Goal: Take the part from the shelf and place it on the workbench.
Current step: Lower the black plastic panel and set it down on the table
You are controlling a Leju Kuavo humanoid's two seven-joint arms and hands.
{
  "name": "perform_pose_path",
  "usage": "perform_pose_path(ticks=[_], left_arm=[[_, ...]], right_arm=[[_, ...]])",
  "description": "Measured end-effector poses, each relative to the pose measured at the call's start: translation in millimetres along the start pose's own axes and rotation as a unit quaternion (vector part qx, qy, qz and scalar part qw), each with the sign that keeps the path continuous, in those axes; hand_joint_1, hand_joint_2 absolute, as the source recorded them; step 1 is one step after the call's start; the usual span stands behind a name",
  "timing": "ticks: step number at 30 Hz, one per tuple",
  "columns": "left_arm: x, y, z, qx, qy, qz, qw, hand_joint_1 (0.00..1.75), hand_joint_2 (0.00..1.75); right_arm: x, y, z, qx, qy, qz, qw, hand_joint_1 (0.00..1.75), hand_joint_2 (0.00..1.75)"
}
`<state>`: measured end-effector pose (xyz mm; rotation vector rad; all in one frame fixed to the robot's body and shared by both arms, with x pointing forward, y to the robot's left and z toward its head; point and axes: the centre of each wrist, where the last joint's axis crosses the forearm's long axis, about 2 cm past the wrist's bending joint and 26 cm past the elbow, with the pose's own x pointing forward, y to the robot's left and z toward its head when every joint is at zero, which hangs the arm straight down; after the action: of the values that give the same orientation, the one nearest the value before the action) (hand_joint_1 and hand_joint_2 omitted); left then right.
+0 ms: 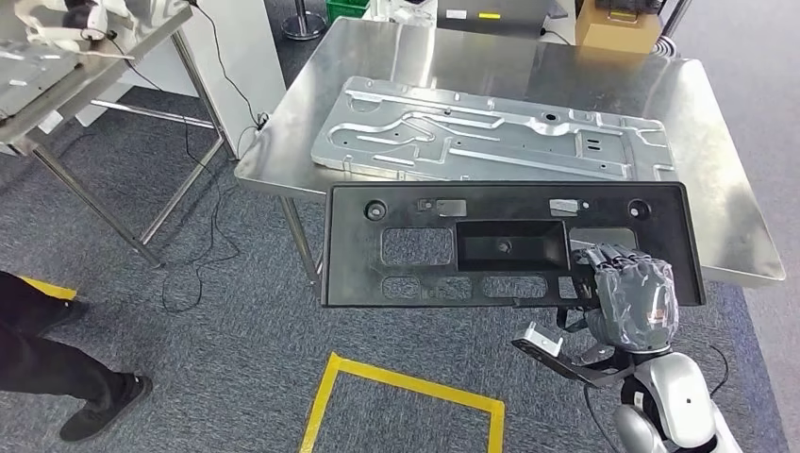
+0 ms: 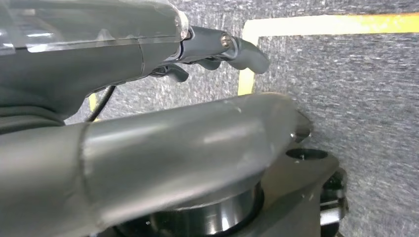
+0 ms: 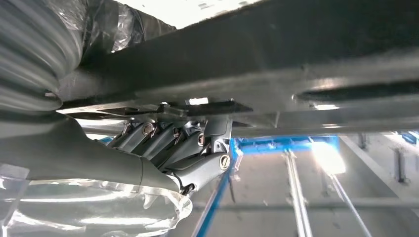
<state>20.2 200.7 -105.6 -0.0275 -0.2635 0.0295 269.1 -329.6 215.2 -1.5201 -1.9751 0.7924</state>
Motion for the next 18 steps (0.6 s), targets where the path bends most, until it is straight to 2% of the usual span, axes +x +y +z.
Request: perform_pose_path(ticks=[11, 18], left_arm=[[-1.8, 1.4, 0.2, 0.000, 0.000, 0.009, 1.000, 0.00, 0.00], [1.2, -2.9, 0.1, -0.012, -0.011, 0.019, 1.000, 0.00, 0.00]], right_arm=[[-13.1, -4.8, 12.9, 0.008, 0.027, 0.031, 0.999, 1.75, 1.75], [-34.4, -22.7, 9.1, 0.005, 0.043, 0.069, 0.997, 1.75, 1.75]])
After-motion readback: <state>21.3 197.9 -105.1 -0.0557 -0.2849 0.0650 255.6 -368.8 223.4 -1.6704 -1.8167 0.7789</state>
